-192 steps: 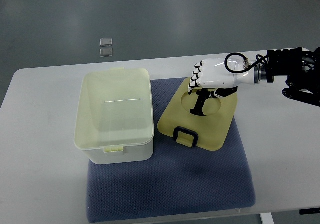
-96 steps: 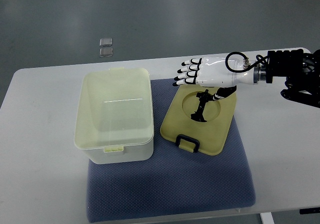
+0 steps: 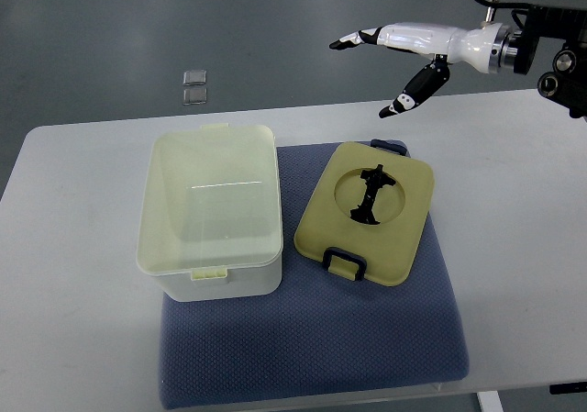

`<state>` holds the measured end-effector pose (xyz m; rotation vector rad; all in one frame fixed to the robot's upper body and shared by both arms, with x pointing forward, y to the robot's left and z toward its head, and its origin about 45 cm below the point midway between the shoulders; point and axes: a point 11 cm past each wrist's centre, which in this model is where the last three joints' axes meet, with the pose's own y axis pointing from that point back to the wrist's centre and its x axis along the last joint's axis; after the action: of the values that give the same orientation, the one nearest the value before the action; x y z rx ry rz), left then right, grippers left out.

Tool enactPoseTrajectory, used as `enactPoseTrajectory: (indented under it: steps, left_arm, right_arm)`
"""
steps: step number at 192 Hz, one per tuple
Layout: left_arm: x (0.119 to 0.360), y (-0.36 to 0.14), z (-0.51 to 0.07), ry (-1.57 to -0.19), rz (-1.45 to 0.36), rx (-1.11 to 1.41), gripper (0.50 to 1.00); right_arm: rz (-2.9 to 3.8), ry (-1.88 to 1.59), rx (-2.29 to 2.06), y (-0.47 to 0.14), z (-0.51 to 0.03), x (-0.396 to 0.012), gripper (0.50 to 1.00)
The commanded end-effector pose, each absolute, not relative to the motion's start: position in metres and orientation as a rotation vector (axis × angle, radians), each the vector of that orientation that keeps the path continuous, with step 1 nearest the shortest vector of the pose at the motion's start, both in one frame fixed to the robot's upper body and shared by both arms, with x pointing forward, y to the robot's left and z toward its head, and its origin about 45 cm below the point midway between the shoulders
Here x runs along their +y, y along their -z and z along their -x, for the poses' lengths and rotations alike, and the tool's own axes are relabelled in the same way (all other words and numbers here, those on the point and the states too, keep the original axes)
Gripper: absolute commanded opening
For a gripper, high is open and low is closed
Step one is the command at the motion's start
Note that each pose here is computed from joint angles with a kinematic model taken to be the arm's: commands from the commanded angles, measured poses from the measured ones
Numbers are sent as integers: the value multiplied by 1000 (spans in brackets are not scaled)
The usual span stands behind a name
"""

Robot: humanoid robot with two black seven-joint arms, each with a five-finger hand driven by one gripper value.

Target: Open white storage box with right hand

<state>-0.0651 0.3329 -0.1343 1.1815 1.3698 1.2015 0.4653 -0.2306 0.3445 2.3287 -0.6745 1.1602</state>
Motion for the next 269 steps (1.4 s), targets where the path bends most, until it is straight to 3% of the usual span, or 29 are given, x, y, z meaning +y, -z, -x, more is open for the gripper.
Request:
enactPoseTrajectory:
  steps: [1,60,134,269]
  left_arm:
    - [333,134,65,-1200,-1182,1370,1000]
    - [333,134,65,-1201,-1183,1369,1000]
    - [333,134,65,-1200,-1182,1370,1000]
    - [333,134,65,-1200,-1182,1370,1000]
  right_arm:
    - [-2505,-961,-822,-342,-466,-230,928]
    - [-2813,-138,-1299,-305,-474,-230,932]
    - [-2684,875,-1519,-238,-470,-228,934]
    - [-2688,969,-1505,-227,-464,-218,934]
